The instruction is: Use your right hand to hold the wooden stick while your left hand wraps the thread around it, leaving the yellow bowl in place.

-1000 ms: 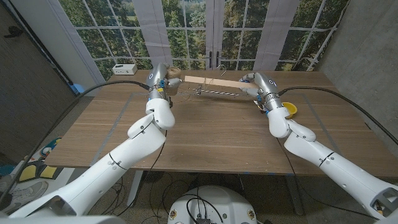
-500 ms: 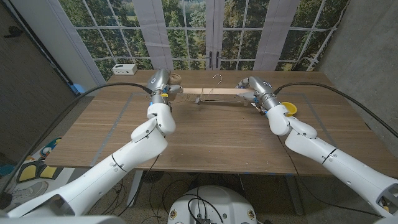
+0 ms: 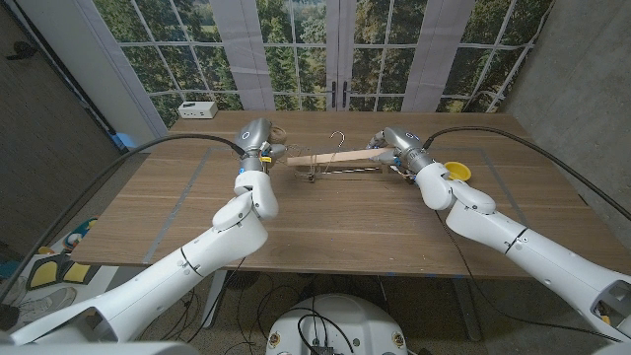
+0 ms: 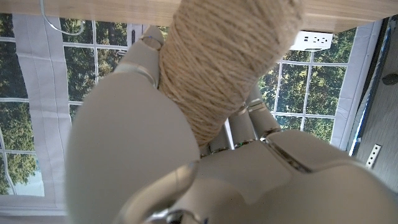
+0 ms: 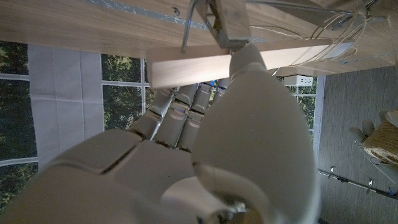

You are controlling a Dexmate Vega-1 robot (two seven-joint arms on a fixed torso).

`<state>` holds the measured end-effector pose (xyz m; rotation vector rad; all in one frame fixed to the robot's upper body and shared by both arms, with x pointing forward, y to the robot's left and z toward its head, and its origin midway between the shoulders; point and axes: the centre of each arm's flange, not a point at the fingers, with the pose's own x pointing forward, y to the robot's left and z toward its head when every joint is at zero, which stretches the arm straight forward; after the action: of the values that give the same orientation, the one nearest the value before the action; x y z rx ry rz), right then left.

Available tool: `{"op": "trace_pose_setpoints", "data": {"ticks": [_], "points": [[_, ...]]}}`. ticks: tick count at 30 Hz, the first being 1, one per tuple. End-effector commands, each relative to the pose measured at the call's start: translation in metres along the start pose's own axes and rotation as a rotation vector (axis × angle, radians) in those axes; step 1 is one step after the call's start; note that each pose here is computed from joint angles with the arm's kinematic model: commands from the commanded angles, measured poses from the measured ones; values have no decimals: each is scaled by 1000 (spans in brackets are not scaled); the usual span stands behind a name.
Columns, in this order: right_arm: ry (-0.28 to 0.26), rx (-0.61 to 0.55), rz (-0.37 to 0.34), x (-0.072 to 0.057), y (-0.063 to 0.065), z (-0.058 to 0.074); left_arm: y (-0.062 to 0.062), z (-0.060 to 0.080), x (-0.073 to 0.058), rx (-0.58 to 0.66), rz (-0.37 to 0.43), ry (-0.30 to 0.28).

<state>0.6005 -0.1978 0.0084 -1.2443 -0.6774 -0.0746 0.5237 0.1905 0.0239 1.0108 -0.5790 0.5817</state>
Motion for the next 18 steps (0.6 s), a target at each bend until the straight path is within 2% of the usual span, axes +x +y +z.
{"op": "trace_pose_setpoints", "data": {"ticks": [1,3,8,15,18], "points": [[7,-24,74,12,9,8,-9,-8,-3,93,-7,16],[11,-27,73,12,10,8,-11,-7,-2,140,-35,17],[24,-38,86,15,13,6,-16,-7,-1,166,-66,17],[39,-49,101,16,12,5,-20,-2,5,259,-168,8],[43,-53,106,17,12,5,-21,1,5,314,-175,3]]}}
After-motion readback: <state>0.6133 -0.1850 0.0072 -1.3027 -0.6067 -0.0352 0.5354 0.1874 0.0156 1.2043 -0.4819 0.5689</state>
